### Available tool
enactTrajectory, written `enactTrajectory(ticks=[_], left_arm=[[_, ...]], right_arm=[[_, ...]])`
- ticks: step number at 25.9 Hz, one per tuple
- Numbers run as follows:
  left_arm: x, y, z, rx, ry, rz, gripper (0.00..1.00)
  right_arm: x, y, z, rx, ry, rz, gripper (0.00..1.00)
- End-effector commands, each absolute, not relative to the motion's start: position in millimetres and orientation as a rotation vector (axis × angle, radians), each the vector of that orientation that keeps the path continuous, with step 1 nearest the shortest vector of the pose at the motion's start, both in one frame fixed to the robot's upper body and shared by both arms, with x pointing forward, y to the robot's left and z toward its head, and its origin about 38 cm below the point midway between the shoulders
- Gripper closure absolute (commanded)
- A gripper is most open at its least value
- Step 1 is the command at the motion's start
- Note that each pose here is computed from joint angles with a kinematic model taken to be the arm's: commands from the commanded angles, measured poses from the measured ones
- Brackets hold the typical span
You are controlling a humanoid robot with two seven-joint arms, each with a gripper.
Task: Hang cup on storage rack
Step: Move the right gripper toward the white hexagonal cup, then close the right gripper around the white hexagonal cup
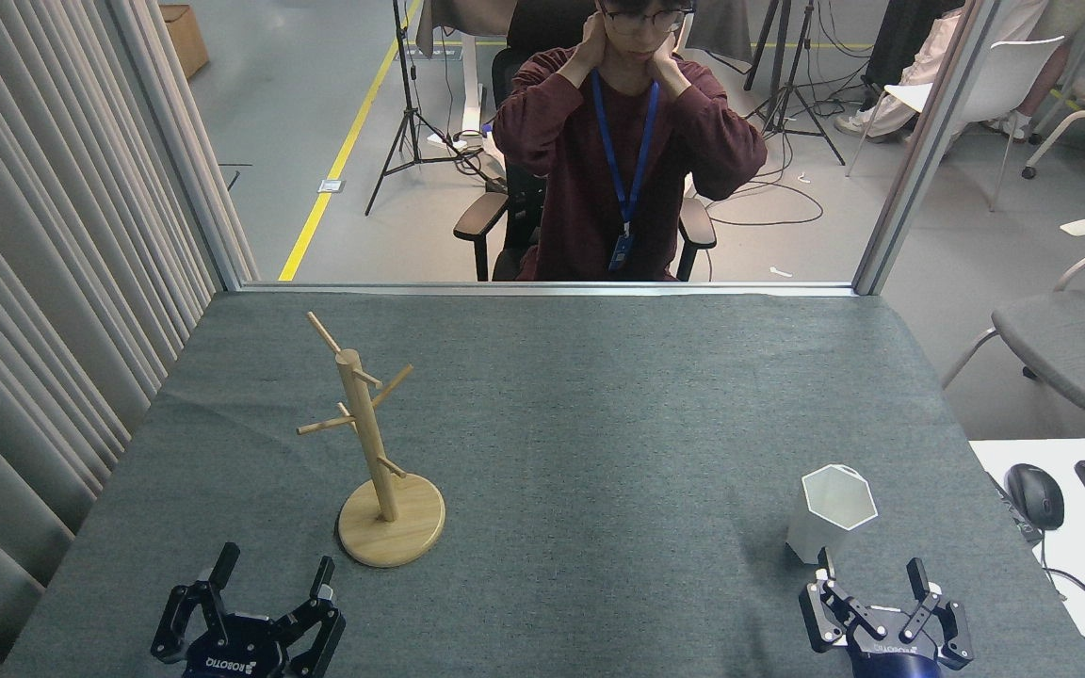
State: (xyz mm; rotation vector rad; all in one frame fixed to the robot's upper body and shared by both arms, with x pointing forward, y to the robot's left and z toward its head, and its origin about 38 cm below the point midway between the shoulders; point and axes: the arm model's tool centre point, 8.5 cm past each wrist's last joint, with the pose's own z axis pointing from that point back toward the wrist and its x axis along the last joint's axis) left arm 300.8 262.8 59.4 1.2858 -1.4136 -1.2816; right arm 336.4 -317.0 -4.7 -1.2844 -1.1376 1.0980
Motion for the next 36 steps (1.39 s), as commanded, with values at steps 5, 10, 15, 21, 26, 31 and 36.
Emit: enactTrajectory(ticks=[5,10,15,21,26,31,36], left_arm=[[300,265,58,1.296,-1.418,-1.269,0.0],[299,267,58,1.298,-1.413,-1.271,0.0],[299,267,59,1.3,-1.413,-1.272,0.0],[299,268,58,1.301,-1.41,-1.27,0.0],[299,267,59,1.301,-1.413,-1.27,0.0],[299,267,59,1.302,-1.414,-1.269,0.0],[301,267,62,1.308,-1.42,-1.266,0.0]], right_arm=[[359,-313,-10,-1.253,-1.129,1.1,0.02],[374,-308,-10,-1.242,-1.138,1.108,0.02],[383,-304,-12,-1.227,-1.139,1.116,0.02],[389,-303,-13,-1.221,-1.136,1.13,0.02],[388,-310,-16,-1.22,-1.122,1.136,0.02],[389,-316,-23,-1.208,-1.095,1.145,0.02],[402,-315,-19,-1.217,-1.104,1.14,0.02]])
